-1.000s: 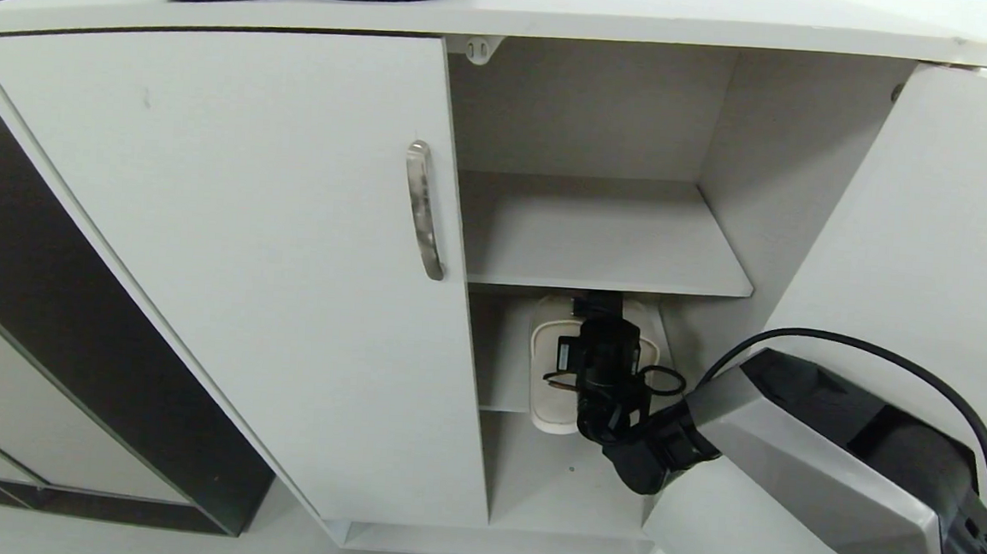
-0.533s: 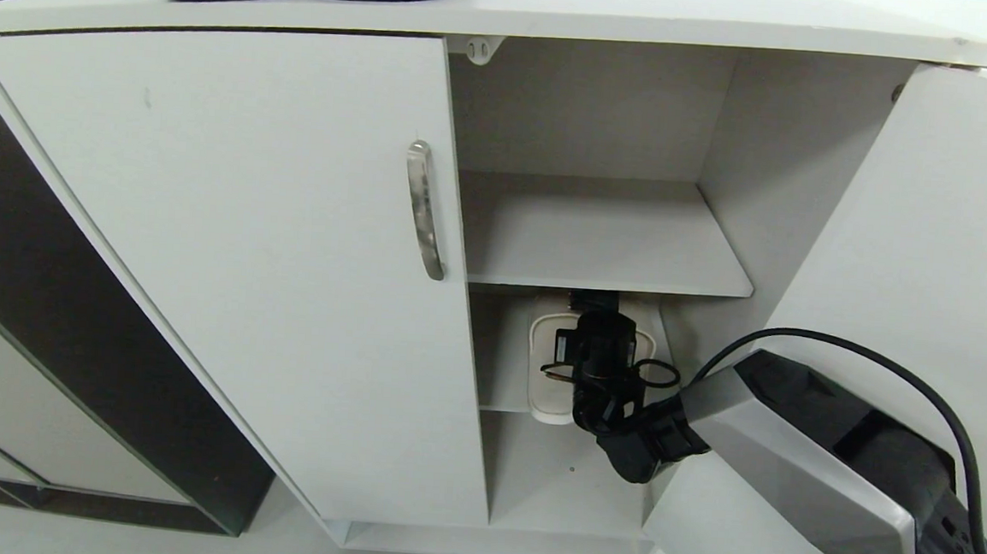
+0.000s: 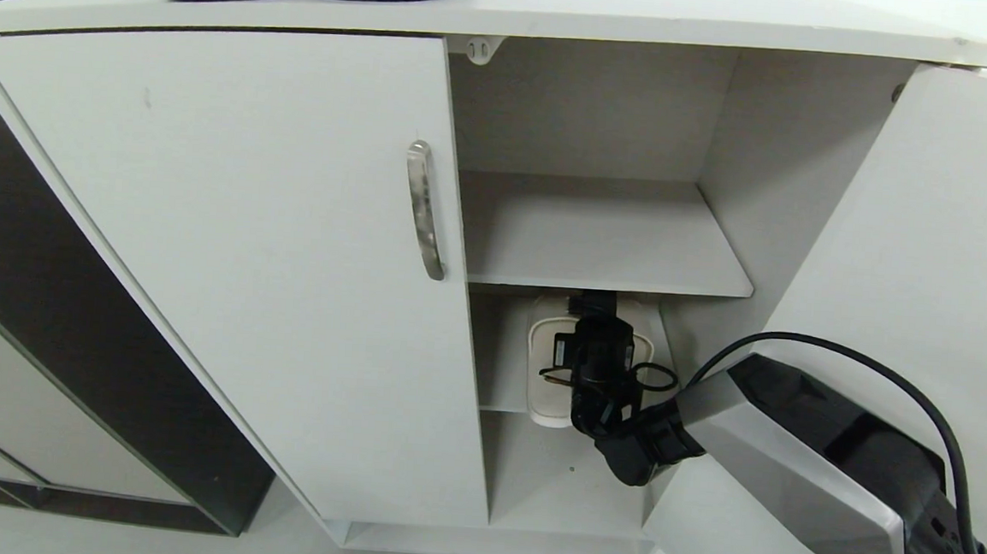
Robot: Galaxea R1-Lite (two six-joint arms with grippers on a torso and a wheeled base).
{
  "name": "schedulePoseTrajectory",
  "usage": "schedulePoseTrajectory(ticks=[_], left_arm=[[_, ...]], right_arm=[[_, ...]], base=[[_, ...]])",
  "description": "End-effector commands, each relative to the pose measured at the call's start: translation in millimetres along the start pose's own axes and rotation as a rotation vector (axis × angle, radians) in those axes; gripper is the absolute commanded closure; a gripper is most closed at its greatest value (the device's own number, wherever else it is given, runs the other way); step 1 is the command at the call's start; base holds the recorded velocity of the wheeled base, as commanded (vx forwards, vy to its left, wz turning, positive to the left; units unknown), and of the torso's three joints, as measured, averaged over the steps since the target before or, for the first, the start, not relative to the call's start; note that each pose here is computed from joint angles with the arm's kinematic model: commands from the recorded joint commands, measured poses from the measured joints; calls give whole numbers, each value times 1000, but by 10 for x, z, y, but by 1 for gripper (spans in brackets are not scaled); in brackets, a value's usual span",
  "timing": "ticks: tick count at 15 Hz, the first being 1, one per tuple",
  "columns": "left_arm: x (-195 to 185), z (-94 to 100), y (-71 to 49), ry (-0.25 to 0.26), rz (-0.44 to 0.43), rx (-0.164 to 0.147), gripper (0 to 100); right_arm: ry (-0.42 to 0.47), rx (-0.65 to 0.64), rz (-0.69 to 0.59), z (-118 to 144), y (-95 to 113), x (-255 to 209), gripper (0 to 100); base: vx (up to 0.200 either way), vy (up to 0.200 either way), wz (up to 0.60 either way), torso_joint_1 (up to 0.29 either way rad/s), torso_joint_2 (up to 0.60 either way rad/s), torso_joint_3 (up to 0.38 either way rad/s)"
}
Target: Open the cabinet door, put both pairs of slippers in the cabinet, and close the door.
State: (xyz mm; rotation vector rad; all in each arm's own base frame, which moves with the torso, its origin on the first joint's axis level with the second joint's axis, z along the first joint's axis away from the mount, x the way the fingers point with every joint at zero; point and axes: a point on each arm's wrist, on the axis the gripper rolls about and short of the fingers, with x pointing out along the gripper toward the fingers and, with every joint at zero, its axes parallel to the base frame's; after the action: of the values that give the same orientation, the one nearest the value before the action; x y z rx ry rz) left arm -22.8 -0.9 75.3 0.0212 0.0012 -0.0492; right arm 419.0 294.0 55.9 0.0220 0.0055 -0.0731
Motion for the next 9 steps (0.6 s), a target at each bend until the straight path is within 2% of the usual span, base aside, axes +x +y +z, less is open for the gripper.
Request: schedulePoseTrajectory(ticks=[1, 4, 9], left_arm=[[1, 1, 0, 1, 0, -1, 100], [1, 1, 0, 1, 0, -1, 100], [1, 1, 0, 1, 0, -1, 100]], right_arm=[[4, -3, 1, -22, 0, -4, 0], [21, -18, -1, -1, -43, -99, 0], [16, -16, 57, 228, -135, -623, 0]], base=[[0, 0, 0, 0, 0, 0], [0, 0, 0, 0, 0, 0], [0, 0, 0, 0, 0, 0]])
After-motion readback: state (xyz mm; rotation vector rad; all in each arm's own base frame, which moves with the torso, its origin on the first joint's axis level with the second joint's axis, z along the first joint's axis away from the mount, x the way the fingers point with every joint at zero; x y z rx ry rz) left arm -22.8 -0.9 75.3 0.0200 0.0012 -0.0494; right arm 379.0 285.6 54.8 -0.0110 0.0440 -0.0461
